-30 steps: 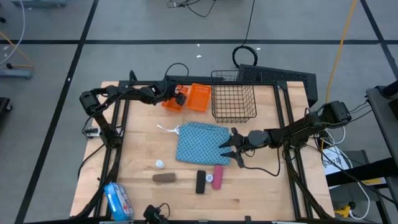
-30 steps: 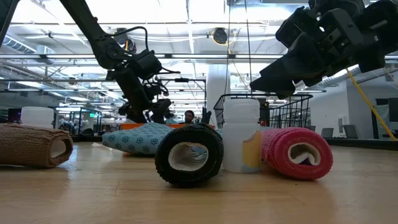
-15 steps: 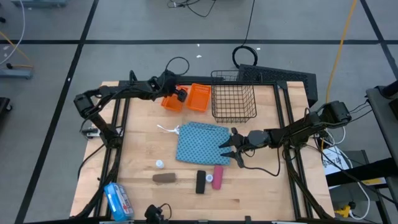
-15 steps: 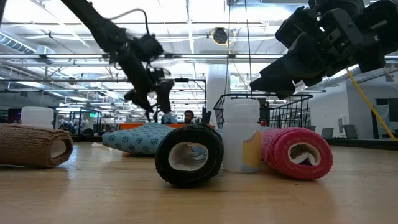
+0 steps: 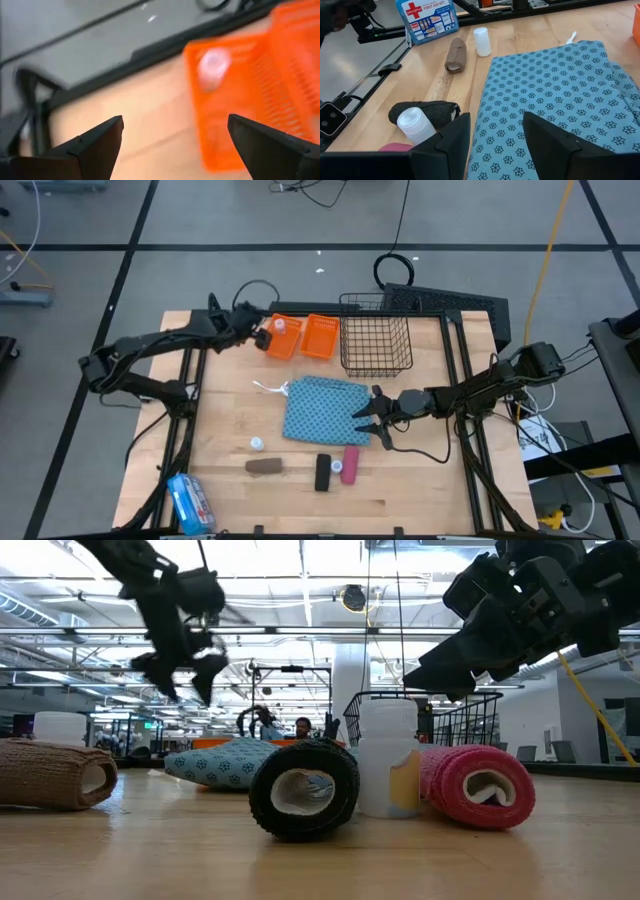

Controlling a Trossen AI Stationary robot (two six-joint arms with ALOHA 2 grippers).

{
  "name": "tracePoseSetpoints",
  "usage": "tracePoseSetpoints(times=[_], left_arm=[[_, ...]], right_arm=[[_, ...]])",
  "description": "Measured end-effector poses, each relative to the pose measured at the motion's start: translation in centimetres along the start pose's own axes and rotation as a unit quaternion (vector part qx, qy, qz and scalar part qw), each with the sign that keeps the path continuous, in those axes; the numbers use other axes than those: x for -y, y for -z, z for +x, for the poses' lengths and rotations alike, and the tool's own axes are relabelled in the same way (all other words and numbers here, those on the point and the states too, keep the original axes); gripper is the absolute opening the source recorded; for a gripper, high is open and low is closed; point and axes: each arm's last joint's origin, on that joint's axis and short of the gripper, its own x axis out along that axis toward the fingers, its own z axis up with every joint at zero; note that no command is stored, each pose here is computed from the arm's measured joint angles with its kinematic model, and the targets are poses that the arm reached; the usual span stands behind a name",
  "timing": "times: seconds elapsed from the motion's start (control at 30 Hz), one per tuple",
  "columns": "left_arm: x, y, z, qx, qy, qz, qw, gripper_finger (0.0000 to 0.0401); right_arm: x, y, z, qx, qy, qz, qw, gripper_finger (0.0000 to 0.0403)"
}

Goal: Pick & Place Medicine items
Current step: Put the right transparent pill bottle into the left orange basket

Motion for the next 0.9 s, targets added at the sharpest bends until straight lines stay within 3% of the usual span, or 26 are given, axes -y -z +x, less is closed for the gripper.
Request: tracePoseSetpoints(times=[0.17, 0.33, 0.9], left_arm=[[-0.6, 3.4, 1.8, -0.041, -0.027, -0.042, 0.998, 0.0367], [-0.7, 5.4, 3.3, -0.027, -0.005, -0.086, 0.996, 0.0367], [0.8, 5.9, 3.5, 0.015, 0.065, -0.106, 0.992, 0.0367]], right_arm=[[0.0, 0.0, 0.0, -0.001, 0.0, 0.0, 1.0, 0.0171], [0.0, 0.0, 0.0, 0.0, 0.0, 0.0, 1.0, 0.0171], [0.0, 0.0, 0.0, 0.0, 0.0, 0.0, 1.0, 0.0171]])
